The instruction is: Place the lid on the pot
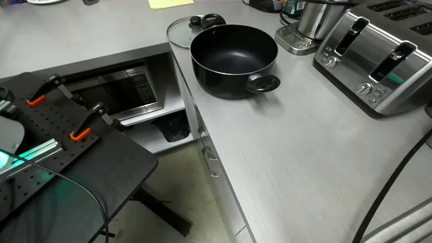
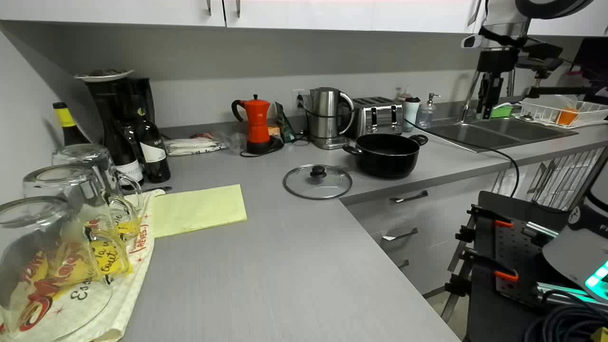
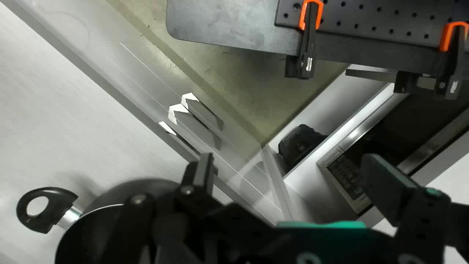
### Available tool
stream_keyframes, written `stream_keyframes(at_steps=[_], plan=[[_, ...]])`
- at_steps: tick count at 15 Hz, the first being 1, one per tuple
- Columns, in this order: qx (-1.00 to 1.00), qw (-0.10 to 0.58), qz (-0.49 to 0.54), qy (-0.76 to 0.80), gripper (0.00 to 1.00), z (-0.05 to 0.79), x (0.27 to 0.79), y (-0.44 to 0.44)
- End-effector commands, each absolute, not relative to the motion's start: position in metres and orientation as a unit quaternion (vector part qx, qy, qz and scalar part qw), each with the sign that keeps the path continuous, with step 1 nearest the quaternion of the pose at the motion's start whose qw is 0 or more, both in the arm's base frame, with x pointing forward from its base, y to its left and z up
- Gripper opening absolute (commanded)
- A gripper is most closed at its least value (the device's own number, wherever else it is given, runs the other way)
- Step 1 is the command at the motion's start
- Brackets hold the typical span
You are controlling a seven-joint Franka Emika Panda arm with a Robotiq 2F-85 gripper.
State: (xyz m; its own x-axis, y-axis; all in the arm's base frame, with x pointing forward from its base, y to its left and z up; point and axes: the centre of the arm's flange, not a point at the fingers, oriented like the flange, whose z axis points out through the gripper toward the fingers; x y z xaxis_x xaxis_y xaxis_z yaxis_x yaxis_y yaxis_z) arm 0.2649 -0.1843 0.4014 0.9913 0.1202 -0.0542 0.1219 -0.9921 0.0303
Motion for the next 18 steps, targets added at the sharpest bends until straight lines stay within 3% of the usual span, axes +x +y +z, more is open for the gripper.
stream_keyframes(at_steps=[1, 9, 18], plan=[[0.998, 0.017, -0.026, 0.061, 1.00, 0.401, 0.265, -0.184], [0.998, 0.022, -0.024, 0.061, 1.00, 0.403, 0.270, -0.184], [0.992, 0.047, -0.030, 0.114, 1.00, 0.418, 0.335, -0.166]])
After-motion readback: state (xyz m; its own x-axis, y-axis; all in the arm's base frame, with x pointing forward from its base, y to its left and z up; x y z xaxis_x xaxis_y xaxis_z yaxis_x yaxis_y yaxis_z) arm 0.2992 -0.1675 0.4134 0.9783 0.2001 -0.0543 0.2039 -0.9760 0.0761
